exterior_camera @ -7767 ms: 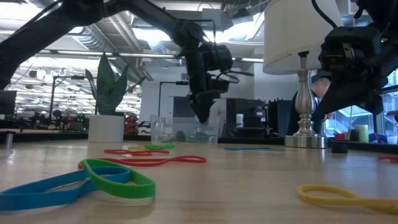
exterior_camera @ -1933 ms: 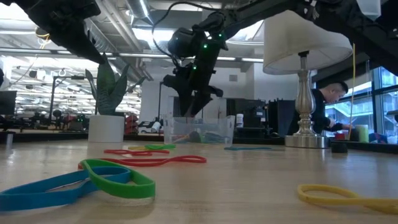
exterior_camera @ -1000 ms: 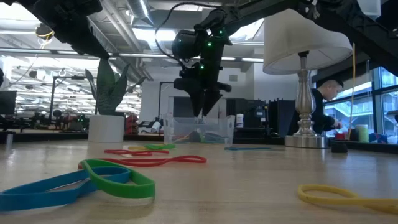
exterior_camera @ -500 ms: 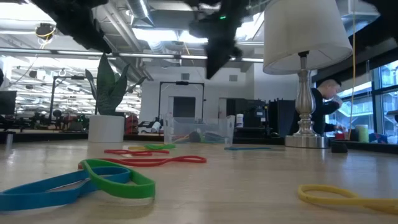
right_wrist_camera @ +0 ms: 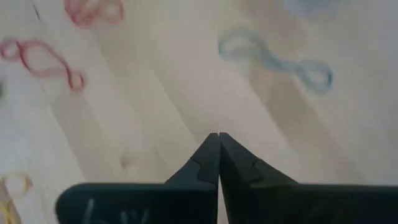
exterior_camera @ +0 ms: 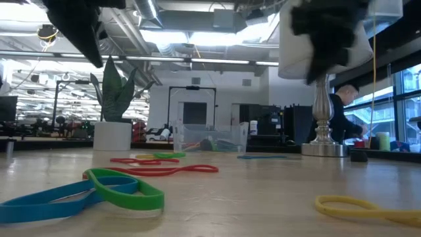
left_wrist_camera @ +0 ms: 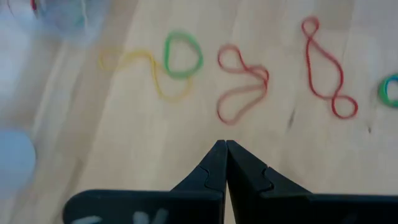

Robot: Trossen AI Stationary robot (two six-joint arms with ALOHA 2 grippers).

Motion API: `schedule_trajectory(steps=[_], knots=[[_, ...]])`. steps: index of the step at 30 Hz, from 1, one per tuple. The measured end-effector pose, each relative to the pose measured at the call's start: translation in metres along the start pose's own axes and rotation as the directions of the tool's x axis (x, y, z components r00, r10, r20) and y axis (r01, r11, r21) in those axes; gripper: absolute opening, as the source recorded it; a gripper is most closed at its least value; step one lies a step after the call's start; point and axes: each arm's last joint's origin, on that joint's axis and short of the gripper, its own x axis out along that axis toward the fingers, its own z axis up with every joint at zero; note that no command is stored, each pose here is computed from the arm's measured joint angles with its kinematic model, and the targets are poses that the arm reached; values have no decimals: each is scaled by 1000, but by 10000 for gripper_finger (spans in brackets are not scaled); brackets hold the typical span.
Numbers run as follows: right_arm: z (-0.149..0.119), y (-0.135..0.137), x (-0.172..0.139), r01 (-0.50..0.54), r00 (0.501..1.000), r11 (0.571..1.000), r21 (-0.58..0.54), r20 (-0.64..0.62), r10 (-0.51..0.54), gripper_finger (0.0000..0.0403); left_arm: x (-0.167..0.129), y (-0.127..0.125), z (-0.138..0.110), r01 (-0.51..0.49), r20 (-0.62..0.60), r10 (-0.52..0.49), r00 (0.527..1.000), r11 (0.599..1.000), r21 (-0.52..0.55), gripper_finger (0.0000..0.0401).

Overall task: Pick and place rubber bands into bin
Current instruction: Put the black rubber band into the transparent bin

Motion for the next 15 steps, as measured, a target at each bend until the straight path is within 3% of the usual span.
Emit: schedule_trajectory(steps=[5,10,15], knots=[[-44,-16,-2,-17,999,999,34,-30,18,4,0,-28,4,-59,-133,47,990,994,-88,4],[-70,-26,2,-28,998,1000,15,-49,28,5,2,-56,-6,-44,-209,6,978,983,-180,12],[-81,-30,7,-35,998,999,-3,-55,34,5,3,-83,-29,15,-331,-59,942,991,-133,57]])
